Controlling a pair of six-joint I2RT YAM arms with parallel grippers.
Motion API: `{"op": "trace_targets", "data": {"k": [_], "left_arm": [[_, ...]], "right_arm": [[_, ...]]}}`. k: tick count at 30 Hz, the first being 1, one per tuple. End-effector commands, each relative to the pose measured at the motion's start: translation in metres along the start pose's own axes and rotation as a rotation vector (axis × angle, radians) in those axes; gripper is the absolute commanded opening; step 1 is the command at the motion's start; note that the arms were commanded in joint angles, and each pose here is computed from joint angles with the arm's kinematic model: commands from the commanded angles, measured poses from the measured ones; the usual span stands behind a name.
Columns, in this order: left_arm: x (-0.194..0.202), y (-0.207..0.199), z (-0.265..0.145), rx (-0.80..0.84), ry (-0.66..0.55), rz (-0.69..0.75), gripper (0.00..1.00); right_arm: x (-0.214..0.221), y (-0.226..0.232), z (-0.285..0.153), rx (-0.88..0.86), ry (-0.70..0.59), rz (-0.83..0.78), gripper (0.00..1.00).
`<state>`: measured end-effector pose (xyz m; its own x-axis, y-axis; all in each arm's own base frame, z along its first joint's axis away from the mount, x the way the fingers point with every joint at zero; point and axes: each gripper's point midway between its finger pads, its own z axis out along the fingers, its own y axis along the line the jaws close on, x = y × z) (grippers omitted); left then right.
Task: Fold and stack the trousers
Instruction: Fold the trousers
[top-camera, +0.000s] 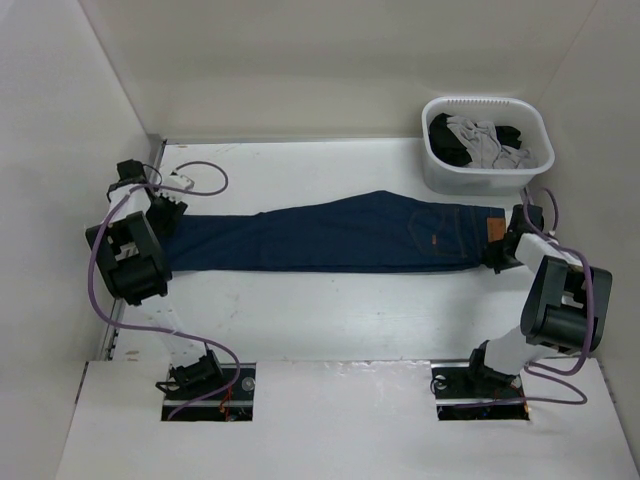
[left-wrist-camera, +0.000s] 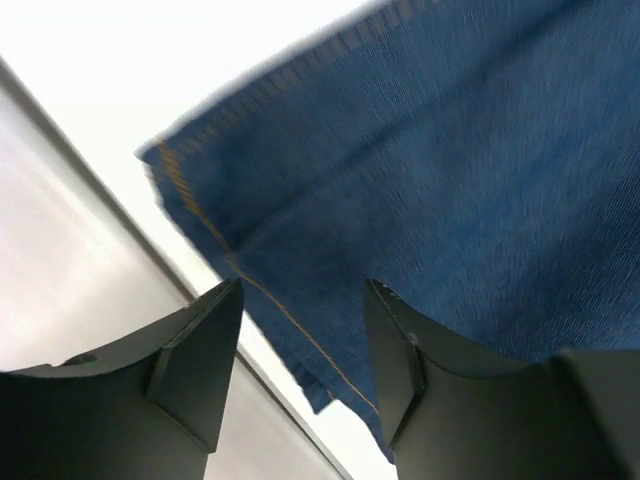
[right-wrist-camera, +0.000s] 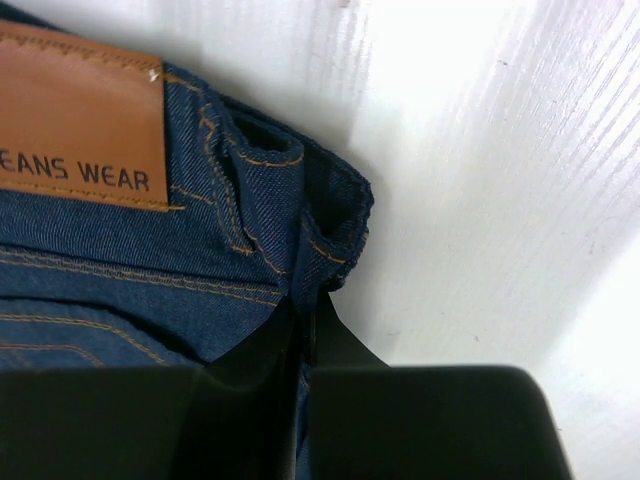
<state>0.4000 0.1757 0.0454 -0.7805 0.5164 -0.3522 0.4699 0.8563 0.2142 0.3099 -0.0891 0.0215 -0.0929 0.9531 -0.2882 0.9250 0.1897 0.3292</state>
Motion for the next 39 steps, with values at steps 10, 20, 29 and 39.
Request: {"op": "trace_targets", "data": {"k": [10, 20, 29, 39], "left_arm": [[-0.018, 0.03, -0.001, -0.06, -0.051, -0.163, 0.41], [0.002, 0.011, 0.015, 0.023, 0.038, -0.167, 0.2], [-0.026, 0.033, -0.012, -0.165, -0.088, -0.138, 0.0], [-0.076, 0.071, -0.065, -0.325, -0.231, -0.11, 0.0]], "right_arm": [[-0.02, -0.017, -0.011, 0.094, -0.113, -0.153, 0.01], [-0.023, -0.012, -0.013, 0.098, -0.121, -0.172, 0.01], [-0.022, -0.015, -0.012, 0.093, -0.12, -0.17, 0.01], [-0.023, -0.015, -0.011, 0.101, -0.13, -0.178, 0.01]]}}
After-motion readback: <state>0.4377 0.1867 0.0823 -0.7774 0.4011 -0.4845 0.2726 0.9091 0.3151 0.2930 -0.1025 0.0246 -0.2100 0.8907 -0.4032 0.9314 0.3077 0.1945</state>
